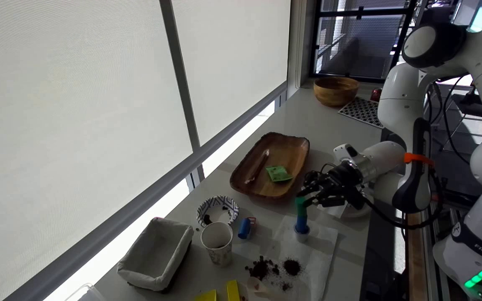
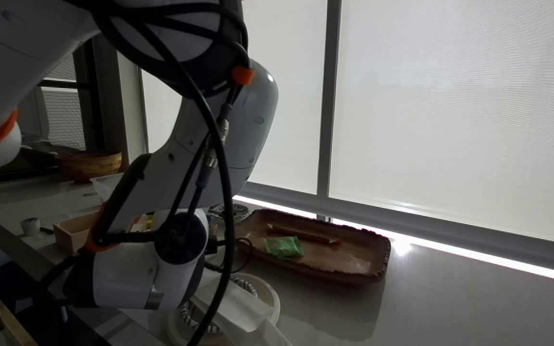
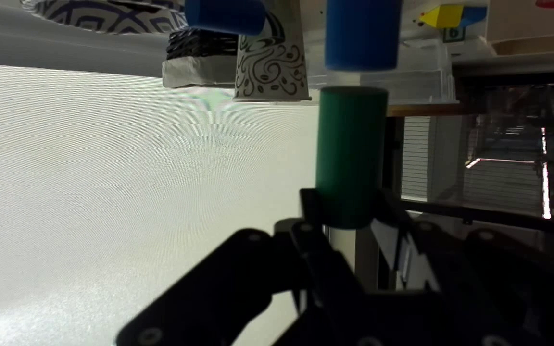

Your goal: Put the green block on top of the blue block at the front.

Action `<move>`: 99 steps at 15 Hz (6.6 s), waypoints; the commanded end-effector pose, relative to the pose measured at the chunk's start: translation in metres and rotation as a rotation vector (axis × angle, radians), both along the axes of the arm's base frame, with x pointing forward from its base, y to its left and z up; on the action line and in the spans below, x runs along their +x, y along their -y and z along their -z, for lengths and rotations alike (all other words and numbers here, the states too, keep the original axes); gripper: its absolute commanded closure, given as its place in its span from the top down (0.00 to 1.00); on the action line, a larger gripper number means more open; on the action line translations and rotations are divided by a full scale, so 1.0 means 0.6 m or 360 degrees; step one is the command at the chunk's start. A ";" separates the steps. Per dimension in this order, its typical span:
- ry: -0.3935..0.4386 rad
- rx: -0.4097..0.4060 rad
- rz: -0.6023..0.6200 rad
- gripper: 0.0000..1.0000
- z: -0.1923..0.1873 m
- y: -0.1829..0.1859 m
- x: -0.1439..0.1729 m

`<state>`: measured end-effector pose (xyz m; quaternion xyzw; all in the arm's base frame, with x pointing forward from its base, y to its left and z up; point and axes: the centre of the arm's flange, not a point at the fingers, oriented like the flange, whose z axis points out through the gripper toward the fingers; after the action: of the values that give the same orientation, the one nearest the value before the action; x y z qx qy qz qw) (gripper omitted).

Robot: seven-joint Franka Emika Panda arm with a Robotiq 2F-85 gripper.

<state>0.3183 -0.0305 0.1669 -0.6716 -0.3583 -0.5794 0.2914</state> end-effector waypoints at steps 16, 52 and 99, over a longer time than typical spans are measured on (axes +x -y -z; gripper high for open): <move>0.0015 0.0043 0.0034 0.08 0.014 -0.001 -0.012; 0.0040 0.0052 0.0052 0.08 0.013 0.011 -0.012; 0.0029 0.0066 0.0036 0.08 0.021 0.006 -0.005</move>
<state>0.3151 -0.0312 0.1586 -0.6689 -0.3494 -0.5866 0.2940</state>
